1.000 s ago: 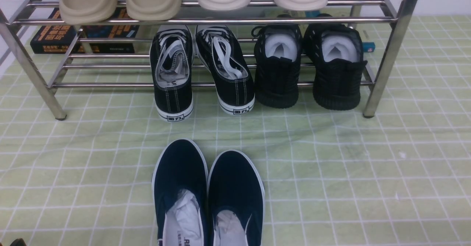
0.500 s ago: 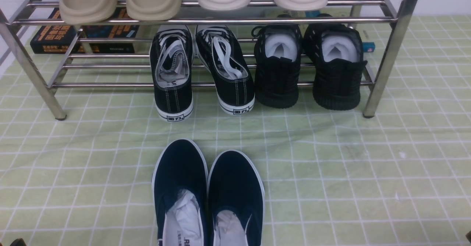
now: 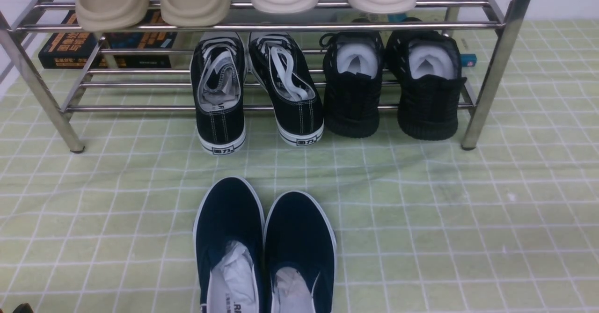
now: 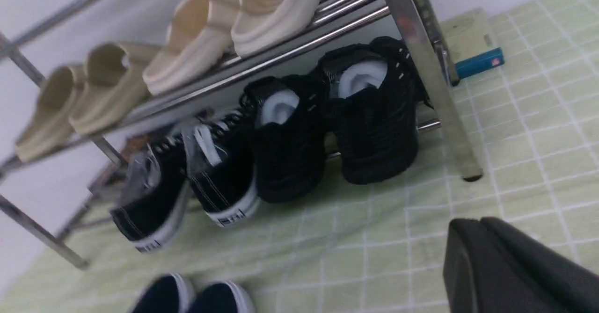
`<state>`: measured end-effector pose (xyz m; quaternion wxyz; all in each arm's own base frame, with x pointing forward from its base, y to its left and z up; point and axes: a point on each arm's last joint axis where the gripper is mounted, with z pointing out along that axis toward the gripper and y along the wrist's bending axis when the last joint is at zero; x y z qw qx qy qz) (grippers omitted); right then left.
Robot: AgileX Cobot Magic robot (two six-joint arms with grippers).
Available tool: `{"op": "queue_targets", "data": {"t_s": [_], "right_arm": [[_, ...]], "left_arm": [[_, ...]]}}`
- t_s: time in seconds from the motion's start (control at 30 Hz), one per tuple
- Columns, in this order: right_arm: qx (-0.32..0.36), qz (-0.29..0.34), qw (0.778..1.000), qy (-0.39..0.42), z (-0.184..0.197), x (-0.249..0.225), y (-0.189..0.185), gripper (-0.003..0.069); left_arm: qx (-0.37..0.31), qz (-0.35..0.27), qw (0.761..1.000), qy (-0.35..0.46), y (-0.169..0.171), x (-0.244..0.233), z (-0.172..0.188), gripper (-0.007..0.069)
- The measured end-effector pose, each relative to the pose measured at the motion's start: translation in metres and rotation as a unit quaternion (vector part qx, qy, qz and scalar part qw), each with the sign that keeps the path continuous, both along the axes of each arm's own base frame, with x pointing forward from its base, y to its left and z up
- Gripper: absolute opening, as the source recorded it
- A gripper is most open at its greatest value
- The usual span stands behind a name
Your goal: Take the shoes off the shelf with your hand from the green coffee tablecloth.
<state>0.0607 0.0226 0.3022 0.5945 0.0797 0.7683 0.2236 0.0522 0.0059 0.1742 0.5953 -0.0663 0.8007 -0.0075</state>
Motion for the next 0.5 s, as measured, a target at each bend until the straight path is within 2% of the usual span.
{"op": "queue_targets", "data": {"t_s": [0.1, 0.17, 0.2, 0.23, 0.27, 0.3, 0.37, 0.4, 0.43, 0.47, 0.5], "right_arm": [[-0.076, 0.030, 0.987, 0.137, 0.009, 0.033, 0.000, 0.0000], [-0.100, 0.052, 0.967, 0.227, 0.009, 0.056, 0.001, 0.0001], [-0.101, 0.055, 0.963, 0.245, 0.006, 0.062, 0.001, 0.0001], [-0.106, 0.064, 0.952, 0.280, 0.004, 0.073, 0.001, 0.0002], [-0.114, 0.090, 0.932, 0.333, 0.002, 0.095, 0.003, 0.0004], [-0.117, 0.097, 0.927, 0.344, -0.001, 0.101, 0.004, 0.0004], [-0.129, 0.159, 0.901, 0.383, -0.007, 0.135, 0.019, 0.0015], [-0.131, 0.167, 0.900, 0.381, -0.006, 0.138, 0.022, 0.0016], [-0.142, 0.205, 0.887, 0.389, -0.008, 0.158, 0.038, 0.0034], [-0.144, 0.208, 0.888, 0.385, -0.005, 0.158, 0.040, 0.0034], [-0.159, 0.240, 0.877, 0.384, -0.004, 0.175, 0.061, 0.0060]], "left_arm": [[0.000, 0.000, 1.000, 0.000, 0.000, 0.000, 0.000, 0.0242], [0.000, 0.000, 1.000, 0.000, 0.000, 0.000, 0.000, 0.0242], [0.000, 0.000, 1.000, 0.000, 0.000, 0.000, 0.000, 0.0242], [0.000, 0.000, 1.000, 0.000, 0.000, 0.000, 0.000, 0.0242], [0.000, 0.000, 1.000, 0.000, 0.000, 0.000, 0.000, 0.0242], [0.000, 0.000, 1.000, 0.000, 0.000, 0.000, 0.000, 0.0242], [0.000, 0.000, 1.000, 0.000, 0.000, 0.000, 0.000, 0.0242], [0.000, 0.000, 1.000, 0.000, 0.000, 0.000, 0.000, 0.0242], [0.000, 0.000, 1.000, 0.000, 0.000, 0.000, 0.000, 0.0242], [0.000, 0.000, 1.000, 0.000, 0.000, 0.000, 0.000, 0.0242], [0.000, 0.000, 1.000, 0.000, 0.000, 0.000, 0.000, 0.0242]]}}
